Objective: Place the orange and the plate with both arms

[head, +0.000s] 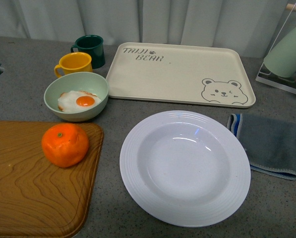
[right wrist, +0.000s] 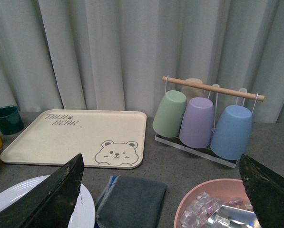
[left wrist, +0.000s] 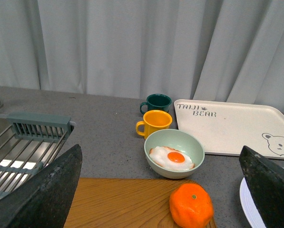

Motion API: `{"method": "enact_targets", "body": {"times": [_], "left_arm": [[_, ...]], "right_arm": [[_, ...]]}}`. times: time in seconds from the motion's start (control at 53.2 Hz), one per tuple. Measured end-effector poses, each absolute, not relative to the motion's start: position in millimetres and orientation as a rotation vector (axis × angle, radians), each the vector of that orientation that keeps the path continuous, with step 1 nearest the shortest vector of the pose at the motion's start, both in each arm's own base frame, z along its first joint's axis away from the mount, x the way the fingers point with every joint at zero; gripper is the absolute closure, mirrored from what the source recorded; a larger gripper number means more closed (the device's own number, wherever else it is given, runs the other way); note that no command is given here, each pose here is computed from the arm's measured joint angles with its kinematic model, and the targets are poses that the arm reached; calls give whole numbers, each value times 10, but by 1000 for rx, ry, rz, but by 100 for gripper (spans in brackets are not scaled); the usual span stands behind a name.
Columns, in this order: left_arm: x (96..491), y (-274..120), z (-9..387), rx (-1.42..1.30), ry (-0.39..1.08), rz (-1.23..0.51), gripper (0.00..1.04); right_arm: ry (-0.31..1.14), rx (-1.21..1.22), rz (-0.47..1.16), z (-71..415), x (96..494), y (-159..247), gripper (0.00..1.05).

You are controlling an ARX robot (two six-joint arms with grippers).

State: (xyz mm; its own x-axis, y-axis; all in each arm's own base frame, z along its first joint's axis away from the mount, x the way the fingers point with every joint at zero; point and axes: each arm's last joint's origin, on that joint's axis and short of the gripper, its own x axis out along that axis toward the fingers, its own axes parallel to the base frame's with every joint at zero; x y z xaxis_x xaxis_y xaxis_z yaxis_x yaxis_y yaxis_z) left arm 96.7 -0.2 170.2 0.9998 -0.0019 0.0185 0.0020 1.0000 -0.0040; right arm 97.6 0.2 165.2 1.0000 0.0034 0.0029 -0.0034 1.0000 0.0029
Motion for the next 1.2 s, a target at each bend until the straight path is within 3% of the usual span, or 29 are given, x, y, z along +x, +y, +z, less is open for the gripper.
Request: {"method": "enact_targets", "body": {"times": [0.301, 0.357, 0.413, 0.677, 0.883, 1.203], "left_arm": [[967, -1, 1702, -4, -16, 5, 7], [1000, -11, 1665, -77, 161, 178, 7], [1083, -25, 1625, -102, 230, 261, 7], [1811, -185, 1689, -203, 327, 77, 7], [2432, -252, 1375, -235, 570, -3, 7], [2793, -288, 999, -294, 787, -58, 7]], "right_arm": [[-3, 3, 3, 1652, 976, 2, 9], [-3, 3, 3, 1652, 976, 2, 9], [-4, 3, 2, 1653, 976, 2, 9], [-4, 3, 3, 1653, 976, 2, 9], [-4, 3, 3, 1653, 976, 2, 9], [-4, 3, 3, 1653, 976, 2, 9]]}}
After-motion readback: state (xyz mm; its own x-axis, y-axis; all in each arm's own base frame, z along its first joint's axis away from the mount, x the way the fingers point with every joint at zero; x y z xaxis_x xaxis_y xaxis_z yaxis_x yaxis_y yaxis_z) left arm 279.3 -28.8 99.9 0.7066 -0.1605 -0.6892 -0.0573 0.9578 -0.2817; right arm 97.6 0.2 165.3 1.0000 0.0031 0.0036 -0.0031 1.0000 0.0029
